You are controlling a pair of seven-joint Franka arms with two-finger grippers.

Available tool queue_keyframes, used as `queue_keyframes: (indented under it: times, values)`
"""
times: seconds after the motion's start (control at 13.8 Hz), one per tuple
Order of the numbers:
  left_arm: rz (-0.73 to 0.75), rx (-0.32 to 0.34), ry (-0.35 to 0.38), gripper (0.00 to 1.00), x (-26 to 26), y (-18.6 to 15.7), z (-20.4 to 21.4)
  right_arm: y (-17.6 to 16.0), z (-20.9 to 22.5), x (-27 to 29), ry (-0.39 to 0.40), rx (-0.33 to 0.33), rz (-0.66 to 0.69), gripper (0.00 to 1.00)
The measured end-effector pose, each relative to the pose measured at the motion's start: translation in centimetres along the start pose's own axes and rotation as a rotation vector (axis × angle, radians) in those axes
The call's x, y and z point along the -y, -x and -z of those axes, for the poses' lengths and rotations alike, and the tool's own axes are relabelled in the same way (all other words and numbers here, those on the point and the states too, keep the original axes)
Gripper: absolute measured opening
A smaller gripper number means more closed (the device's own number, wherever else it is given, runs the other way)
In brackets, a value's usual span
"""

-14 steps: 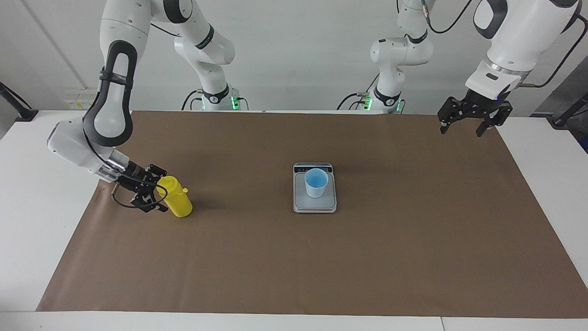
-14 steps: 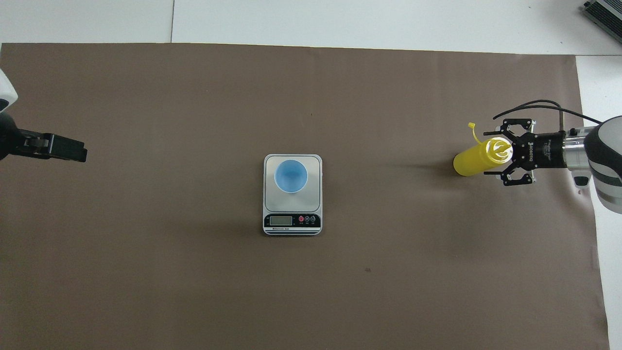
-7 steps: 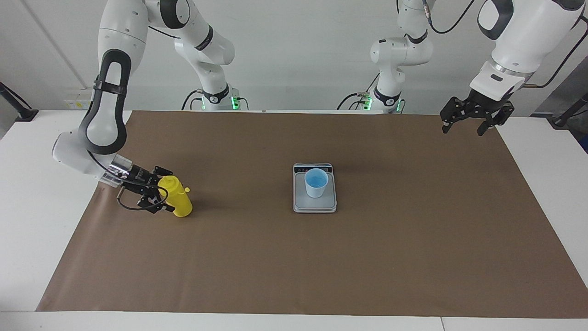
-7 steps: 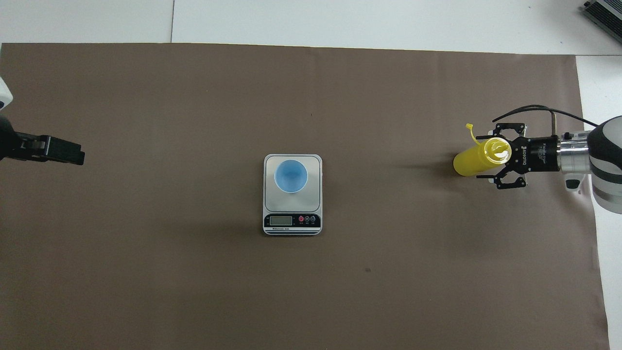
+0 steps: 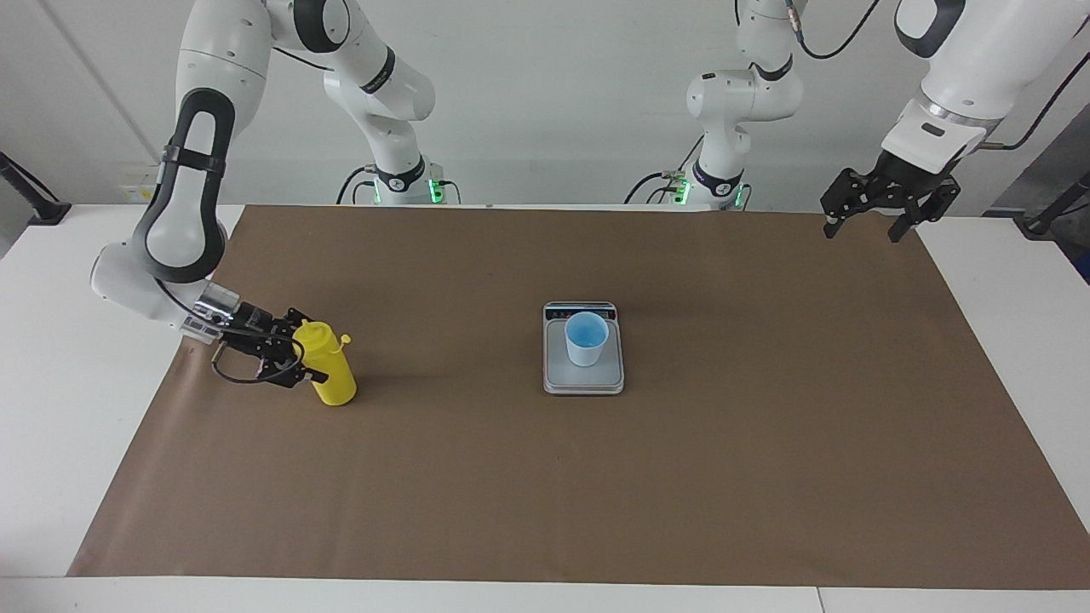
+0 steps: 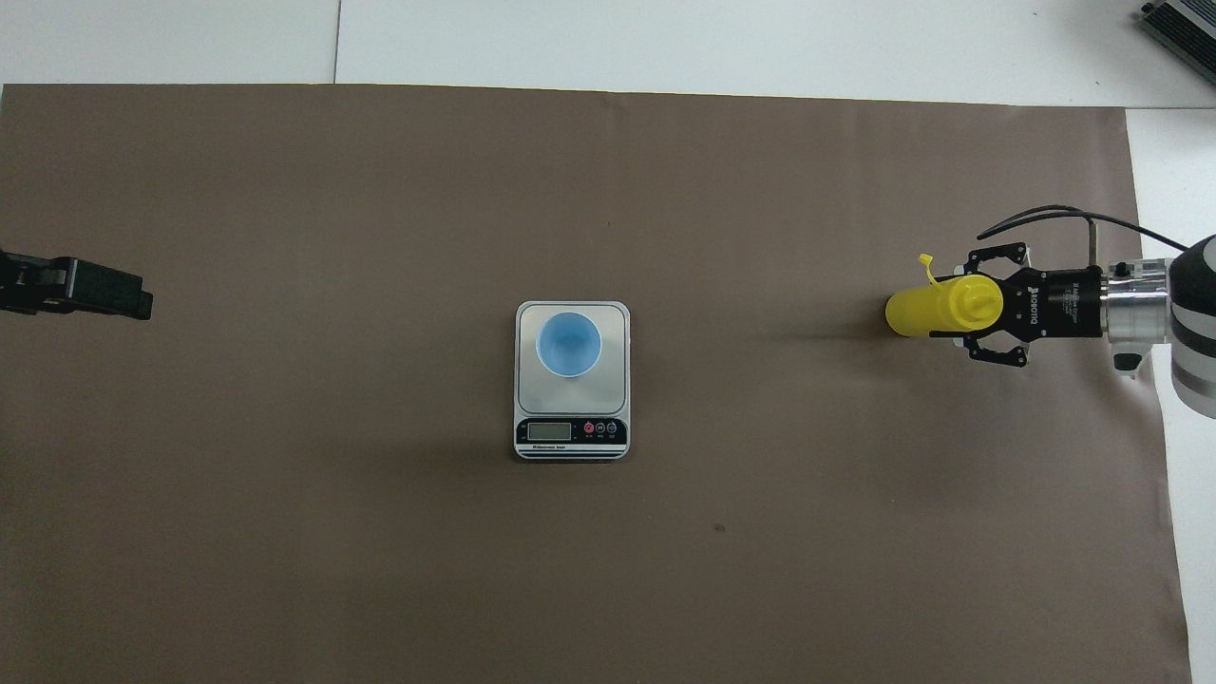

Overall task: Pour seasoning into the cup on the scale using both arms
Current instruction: 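Close the right gripper around the yellow squeeze bottle, then lift the yellow bottle with the right gripper toward the cup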

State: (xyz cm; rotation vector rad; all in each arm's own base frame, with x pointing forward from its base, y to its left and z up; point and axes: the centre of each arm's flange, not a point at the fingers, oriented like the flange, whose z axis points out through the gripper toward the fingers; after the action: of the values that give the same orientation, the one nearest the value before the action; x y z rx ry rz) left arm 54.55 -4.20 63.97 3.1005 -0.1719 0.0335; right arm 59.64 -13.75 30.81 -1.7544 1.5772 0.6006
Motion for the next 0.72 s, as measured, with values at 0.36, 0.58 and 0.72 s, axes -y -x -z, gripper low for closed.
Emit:
queue_keyframes:
  times: [0.36, 0.58, 0.72]
  values:
    - [0.0, 0.019, 0.0, 1.0, 0.0, 0.1, -0.2, 4.6, 0.1, 2.5, -0.038, -0.05, -0.003, 0.59]
    - [-0.001, 0.025, 0.0, 1.0, 0.0, 0.2, -0.3, 11.1, -1.9, 4.6, -0.062, -0.09, -0.054, 0.53]
    - [-0.001, 0.032, 0.0, 1.0, 0.0, 0.3, -0.4, 14.4, -3.8, 5.5, -0.07, -0.14, -0.078, 0.53]
